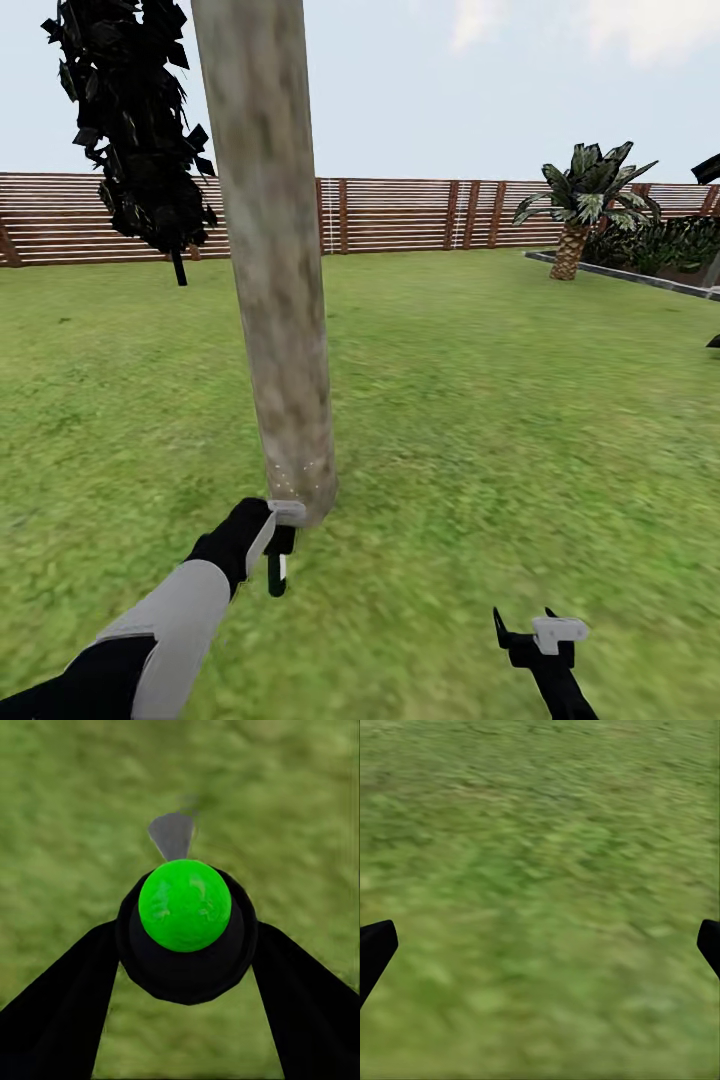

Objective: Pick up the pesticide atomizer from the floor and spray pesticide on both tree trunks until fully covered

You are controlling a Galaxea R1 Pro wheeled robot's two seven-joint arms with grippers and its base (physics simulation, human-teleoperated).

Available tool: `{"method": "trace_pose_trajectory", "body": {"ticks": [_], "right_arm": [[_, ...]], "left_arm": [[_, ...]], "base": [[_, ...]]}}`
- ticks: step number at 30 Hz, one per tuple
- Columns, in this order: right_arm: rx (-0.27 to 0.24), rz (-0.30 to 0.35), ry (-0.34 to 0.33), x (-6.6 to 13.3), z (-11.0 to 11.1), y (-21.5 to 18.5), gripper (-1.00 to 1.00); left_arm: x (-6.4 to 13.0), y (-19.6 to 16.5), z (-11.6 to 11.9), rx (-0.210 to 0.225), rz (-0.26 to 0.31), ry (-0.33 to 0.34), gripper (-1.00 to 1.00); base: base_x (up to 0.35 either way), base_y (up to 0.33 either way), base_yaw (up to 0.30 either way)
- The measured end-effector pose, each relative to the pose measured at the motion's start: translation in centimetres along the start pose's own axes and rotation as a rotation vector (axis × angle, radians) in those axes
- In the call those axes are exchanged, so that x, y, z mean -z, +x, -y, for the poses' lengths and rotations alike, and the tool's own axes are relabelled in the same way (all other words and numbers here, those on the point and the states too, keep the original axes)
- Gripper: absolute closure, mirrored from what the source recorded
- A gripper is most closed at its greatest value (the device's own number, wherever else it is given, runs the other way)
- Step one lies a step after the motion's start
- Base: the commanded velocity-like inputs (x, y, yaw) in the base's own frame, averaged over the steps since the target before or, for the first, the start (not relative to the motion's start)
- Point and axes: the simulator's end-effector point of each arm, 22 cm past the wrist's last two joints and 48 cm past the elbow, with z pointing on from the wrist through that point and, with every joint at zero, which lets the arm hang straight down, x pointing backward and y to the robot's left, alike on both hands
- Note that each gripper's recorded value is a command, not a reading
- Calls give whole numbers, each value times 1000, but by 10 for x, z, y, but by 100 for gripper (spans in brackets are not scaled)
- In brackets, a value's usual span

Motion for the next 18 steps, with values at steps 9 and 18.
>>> {"method": "trace_pose_trajectory", "body": {"ticks": [9,18], "right_arm": [[0,0,0,0,0,0,-100],[0,0,0,0,0,0,-100]], "left_arm": [[-3,6,-30,29,-14,-27,100],[7,-11,12,2,19,18,100]], "base": [[0,0,-131],[-37,11,-2]]}}
